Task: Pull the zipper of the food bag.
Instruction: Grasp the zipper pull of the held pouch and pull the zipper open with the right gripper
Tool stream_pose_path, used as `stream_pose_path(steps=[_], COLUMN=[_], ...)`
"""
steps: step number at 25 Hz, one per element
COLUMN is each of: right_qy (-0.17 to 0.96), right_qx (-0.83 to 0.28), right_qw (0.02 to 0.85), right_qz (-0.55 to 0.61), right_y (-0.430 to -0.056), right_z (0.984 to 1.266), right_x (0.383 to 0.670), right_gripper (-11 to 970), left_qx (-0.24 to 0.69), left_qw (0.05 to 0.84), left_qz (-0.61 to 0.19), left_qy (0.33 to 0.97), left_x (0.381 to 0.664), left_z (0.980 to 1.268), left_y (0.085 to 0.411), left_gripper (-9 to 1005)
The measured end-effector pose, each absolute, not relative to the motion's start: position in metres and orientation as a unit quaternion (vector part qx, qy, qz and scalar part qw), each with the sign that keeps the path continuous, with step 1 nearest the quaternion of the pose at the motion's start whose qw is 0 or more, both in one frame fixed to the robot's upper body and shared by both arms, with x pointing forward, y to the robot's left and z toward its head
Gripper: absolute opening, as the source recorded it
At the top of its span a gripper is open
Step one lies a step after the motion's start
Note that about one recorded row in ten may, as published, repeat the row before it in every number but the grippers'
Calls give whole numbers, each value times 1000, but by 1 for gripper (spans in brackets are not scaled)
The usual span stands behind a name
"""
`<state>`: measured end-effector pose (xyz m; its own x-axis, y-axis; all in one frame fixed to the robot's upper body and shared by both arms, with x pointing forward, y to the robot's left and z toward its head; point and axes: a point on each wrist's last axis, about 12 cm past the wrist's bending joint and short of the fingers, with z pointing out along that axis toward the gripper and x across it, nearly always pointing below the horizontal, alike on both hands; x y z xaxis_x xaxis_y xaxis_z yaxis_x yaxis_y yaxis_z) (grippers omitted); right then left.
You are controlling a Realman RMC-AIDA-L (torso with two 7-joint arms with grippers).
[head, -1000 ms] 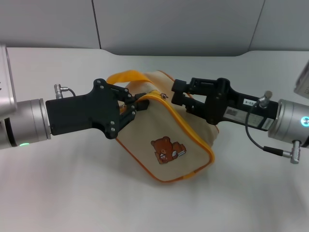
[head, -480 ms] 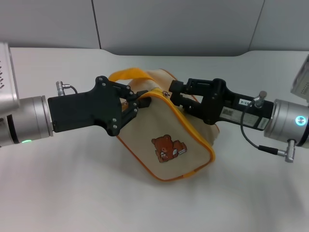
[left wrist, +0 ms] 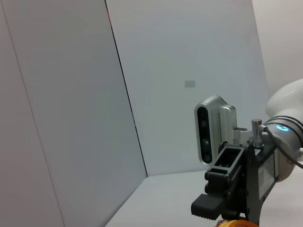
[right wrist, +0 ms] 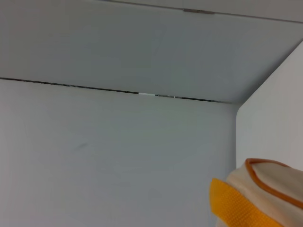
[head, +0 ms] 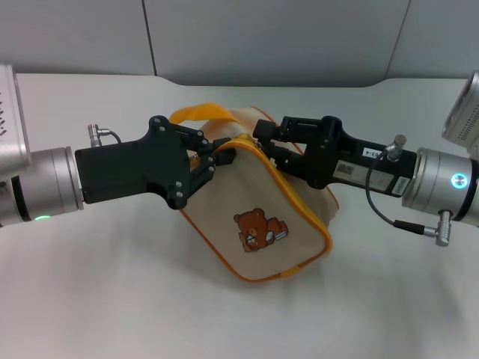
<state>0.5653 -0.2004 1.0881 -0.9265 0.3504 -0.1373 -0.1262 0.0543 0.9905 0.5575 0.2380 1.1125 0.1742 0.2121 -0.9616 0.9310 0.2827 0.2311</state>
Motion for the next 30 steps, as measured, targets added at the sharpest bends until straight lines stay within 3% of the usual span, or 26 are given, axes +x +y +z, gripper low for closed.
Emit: stream_pose_path(steps=[30], right_qy=[699], right_qx=[97], right_qw=[175], right_qz=[686], right_y=[-205], right_z=[1083], right_x=[560], right_gripper=[348], left_qx=[509], left_qw=[576], left_qz=[-304], left_qy=[564], left_x=[559], left_z=[1111], left_y=[240], left_gripper=[57])
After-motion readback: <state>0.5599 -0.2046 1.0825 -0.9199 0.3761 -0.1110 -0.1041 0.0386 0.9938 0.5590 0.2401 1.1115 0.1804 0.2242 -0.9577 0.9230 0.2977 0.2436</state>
